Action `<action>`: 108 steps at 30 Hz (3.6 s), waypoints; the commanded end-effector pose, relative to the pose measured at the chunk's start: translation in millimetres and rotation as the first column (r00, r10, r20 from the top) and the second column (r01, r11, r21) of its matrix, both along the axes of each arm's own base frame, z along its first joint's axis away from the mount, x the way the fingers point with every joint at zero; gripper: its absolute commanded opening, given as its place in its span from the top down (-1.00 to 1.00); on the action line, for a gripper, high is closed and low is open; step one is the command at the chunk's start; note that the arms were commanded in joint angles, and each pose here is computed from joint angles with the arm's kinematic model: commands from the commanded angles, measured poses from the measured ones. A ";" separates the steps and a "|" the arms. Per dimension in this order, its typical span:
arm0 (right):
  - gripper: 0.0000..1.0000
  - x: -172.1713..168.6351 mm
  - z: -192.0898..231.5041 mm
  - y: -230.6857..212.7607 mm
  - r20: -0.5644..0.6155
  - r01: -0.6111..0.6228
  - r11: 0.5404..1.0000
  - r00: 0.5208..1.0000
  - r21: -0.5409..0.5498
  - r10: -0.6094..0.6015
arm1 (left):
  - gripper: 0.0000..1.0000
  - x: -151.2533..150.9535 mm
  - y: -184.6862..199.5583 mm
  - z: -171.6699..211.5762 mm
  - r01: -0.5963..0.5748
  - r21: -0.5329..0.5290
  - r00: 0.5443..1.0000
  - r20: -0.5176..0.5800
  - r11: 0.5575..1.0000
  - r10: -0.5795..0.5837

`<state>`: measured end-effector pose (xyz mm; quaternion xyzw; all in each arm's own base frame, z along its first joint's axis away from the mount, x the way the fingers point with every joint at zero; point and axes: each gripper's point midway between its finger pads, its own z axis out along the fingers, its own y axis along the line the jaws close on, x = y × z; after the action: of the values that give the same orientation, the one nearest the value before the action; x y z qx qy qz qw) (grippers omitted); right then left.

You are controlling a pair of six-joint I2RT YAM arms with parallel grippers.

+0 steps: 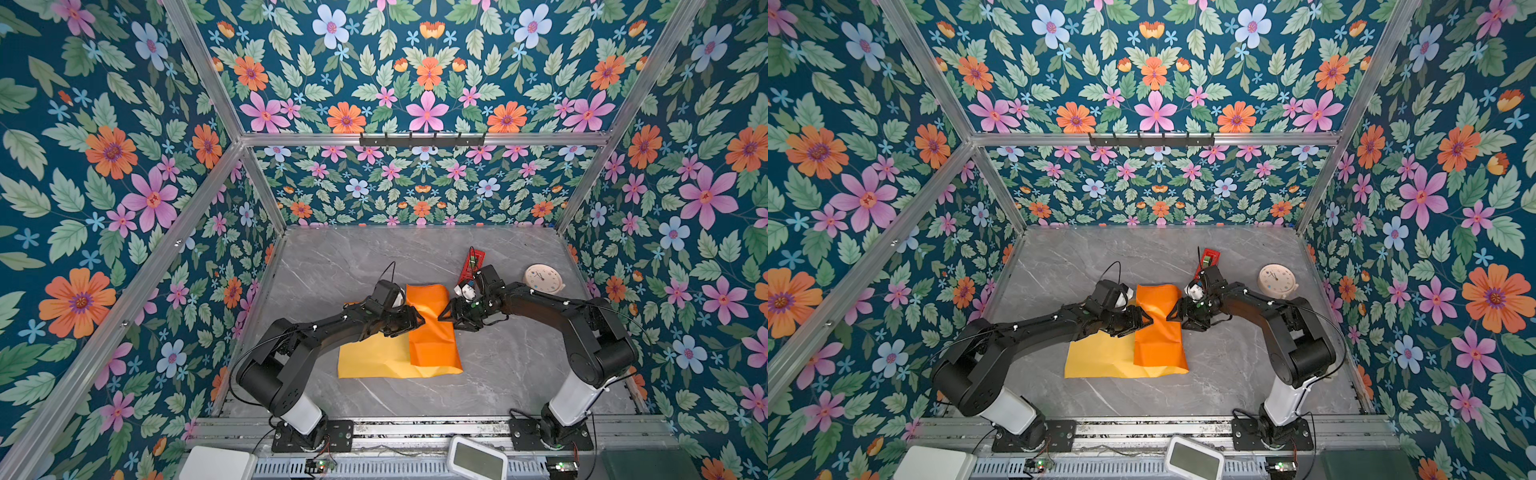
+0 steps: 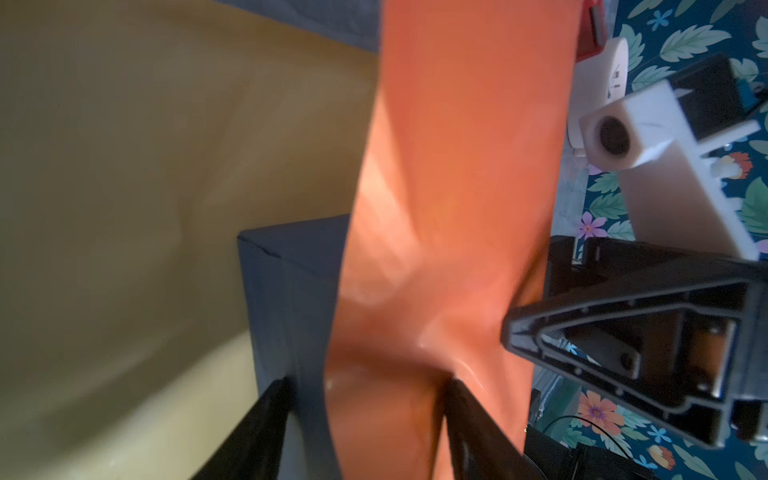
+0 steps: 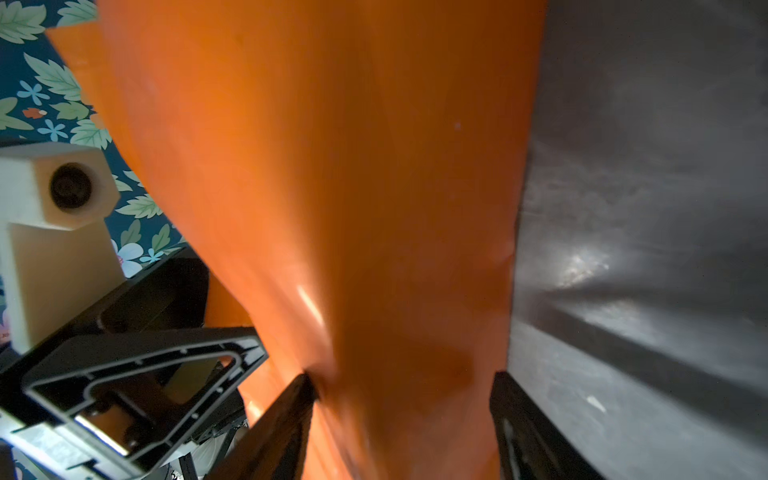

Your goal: Wrap the gift box in paper

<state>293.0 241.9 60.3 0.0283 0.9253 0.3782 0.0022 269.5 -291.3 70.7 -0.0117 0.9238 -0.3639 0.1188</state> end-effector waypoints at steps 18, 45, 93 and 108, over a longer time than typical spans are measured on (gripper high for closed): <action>-0.55 -2.7 -1.7 -16.2 -0.023 0.021 0.990 0.999 -0.141 -0.025 | 0.32 -16.1 49.1 -34.1 -0.034 0.148 0.998 -0.039 0.988 0.041; -0.54 -19.6 -31.6 -35.9 -0.094 0.016 0.978 0.995 -0.207 -0.036 | -0.23 3.2 35.2 1.5 -0.080 0.022 0.997 0.020 0.997 0.080; -0.62 -8.1 -11.4 -31.4 -0.070 0.020 0.989 0.997 -0.150 -0.031 | 0.54 -22.5 45.4 -41.7 -0.027 0.149 0.997 -0.064 0.988 0.037; -0.59 -35.6 -49.1 -72.7 -0.129 0.019 0.926 0.989 -0.376 -0.073 | -0.28 7.1 31.6 5.5 -0.056 0.095 0.998 0.049 0.994 0.051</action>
<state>284.8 218.0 50.3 0.0399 0.9395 0.3401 -0.0127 276.4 -267.5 75.4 -0.0210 0.9310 -0.3339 0.1460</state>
